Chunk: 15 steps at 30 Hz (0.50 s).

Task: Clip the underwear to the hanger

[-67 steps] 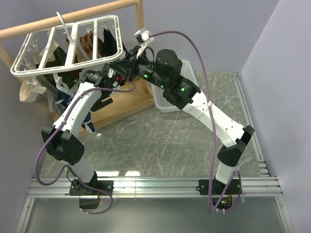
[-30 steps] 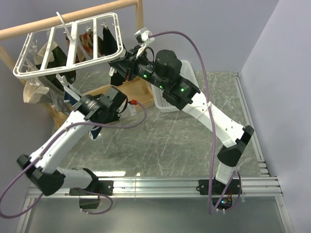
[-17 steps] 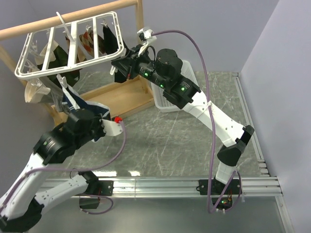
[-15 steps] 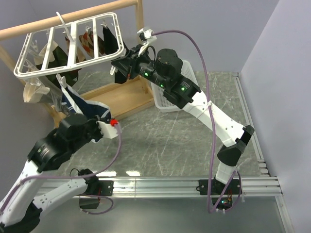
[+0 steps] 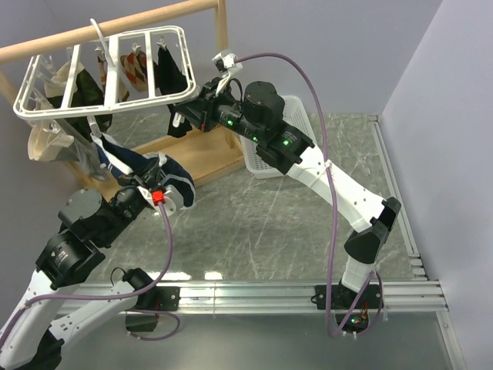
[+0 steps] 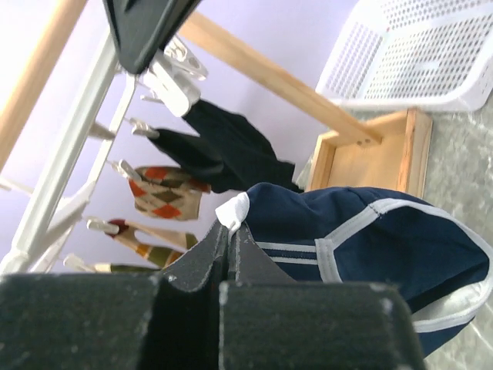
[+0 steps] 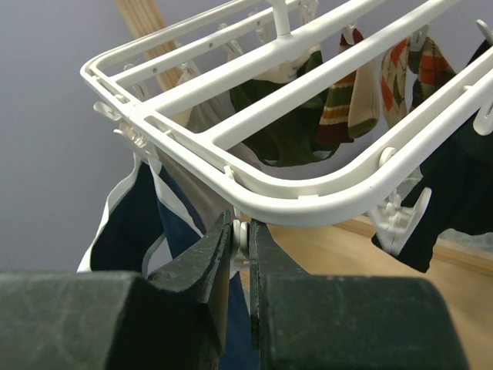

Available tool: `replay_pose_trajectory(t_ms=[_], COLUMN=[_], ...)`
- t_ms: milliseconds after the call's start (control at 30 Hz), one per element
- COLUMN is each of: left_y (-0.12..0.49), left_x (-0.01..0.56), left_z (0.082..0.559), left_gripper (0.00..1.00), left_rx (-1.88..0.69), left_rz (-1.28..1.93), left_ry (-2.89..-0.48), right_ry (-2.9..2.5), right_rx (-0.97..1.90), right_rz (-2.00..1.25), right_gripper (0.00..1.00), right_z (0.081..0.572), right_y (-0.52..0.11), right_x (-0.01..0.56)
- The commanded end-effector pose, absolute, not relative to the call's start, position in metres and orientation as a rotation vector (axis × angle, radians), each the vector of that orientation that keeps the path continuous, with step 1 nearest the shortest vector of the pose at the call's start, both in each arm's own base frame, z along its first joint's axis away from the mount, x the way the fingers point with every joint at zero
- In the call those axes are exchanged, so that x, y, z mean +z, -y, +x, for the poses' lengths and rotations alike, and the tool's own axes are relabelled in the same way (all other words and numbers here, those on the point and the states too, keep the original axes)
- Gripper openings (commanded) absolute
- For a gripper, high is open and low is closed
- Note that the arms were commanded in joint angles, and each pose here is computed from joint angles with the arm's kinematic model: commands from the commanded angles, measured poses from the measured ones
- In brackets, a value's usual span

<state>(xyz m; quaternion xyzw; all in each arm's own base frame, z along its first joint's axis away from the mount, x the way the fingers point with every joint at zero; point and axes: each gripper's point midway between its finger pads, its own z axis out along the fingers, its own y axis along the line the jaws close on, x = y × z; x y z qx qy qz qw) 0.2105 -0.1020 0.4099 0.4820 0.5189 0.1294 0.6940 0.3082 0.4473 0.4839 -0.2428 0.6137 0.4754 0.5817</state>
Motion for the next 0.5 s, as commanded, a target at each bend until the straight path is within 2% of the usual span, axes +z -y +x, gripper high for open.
replay_pose_trajectory(t_ms=[0,133,467], left_y=[0.118,0.13,0.133], left_x=[0.427,0.423,0.426], left_z=[0.214,0.214,0.237], left_gripper=[0.0,0.0,0.0], left_rx=[0.255,0.239,0.515], left_rz=[1.062,1.098,1.148], left_ry=[-1.065,-1.006,-0.826], right_ry=[-1.414,-1.406,-1.438], right_rx=[1.155,1.168,1.035], right_rz=[-0.598,-0.606,-0.646], right_gripper=[0.0,0.0,0.0], right_z=[0.293,0.29,0.294], right_y=[-0.44,-0.442,-0.441], right_x=[0.497,0.5,0.482])
